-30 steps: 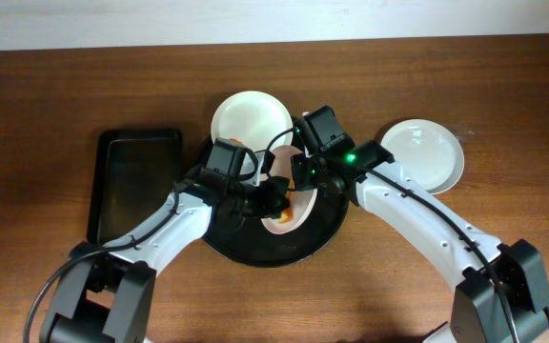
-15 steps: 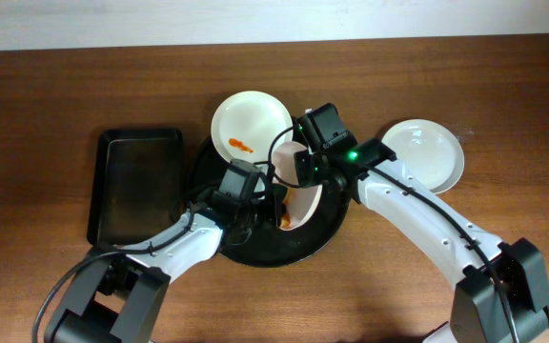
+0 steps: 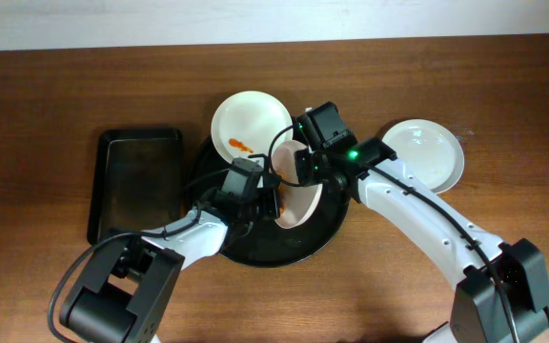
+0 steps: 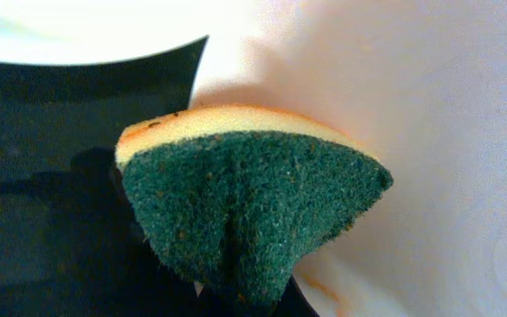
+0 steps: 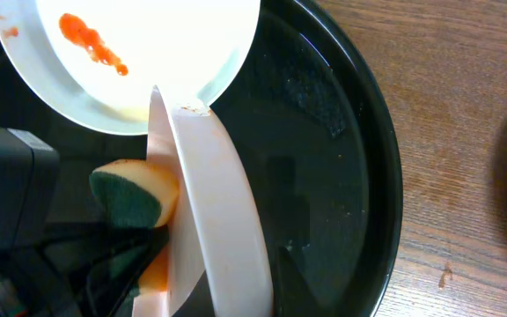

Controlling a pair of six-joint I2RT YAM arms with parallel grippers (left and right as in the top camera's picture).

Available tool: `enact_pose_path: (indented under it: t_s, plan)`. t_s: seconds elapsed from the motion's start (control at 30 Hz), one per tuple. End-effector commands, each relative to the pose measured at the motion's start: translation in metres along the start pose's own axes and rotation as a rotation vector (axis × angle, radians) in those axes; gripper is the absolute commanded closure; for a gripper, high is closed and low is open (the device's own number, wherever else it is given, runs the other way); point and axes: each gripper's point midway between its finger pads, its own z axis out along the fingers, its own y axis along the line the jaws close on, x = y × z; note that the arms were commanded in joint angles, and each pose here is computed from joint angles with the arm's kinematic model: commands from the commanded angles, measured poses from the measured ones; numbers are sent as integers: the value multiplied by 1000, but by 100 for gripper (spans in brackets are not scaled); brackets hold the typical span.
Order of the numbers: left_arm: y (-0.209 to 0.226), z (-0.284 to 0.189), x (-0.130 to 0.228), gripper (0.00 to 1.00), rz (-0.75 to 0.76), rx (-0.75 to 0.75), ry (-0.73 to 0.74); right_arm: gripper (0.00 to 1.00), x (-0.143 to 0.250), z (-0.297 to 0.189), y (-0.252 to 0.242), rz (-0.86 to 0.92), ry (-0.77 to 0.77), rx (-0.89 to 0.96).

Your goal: Clean dirty plates on tray and stack at the side

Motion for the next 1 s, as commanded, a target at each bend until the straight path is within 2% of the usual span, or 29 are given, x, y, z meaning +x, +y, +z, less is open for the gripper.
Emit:
enact_pose_path:
  t_s: [0.0,0.27,0.4,0.5,0.63,0.7,0.97]
  plan:
    - [13,0,-4,100,-20,-21,-4,96,-9,-11,33,31,-7,-142]
    - [19,-55,-73,100,57,-92,-249,96,-9,-11,32,31,-8,-139]
    - [27,-82,-86,100,48,-179,-318,96,-9,-11,32,31,-8,-139]
    - [21,-84,-70,100,44,-154,-249,96,-9,-11,32,31,-8,-139]
    - [-20,-77,-41,100,14,73,-103,96,-9,-11,32,31,-8,-139]
    - [-31,-76,-30,100,14,137,-47,96,-9,-11,32,31,-8,-139]
    - [-39,-33,17,100,55,127,95,96,-7,-11,31,31,-1,-136]
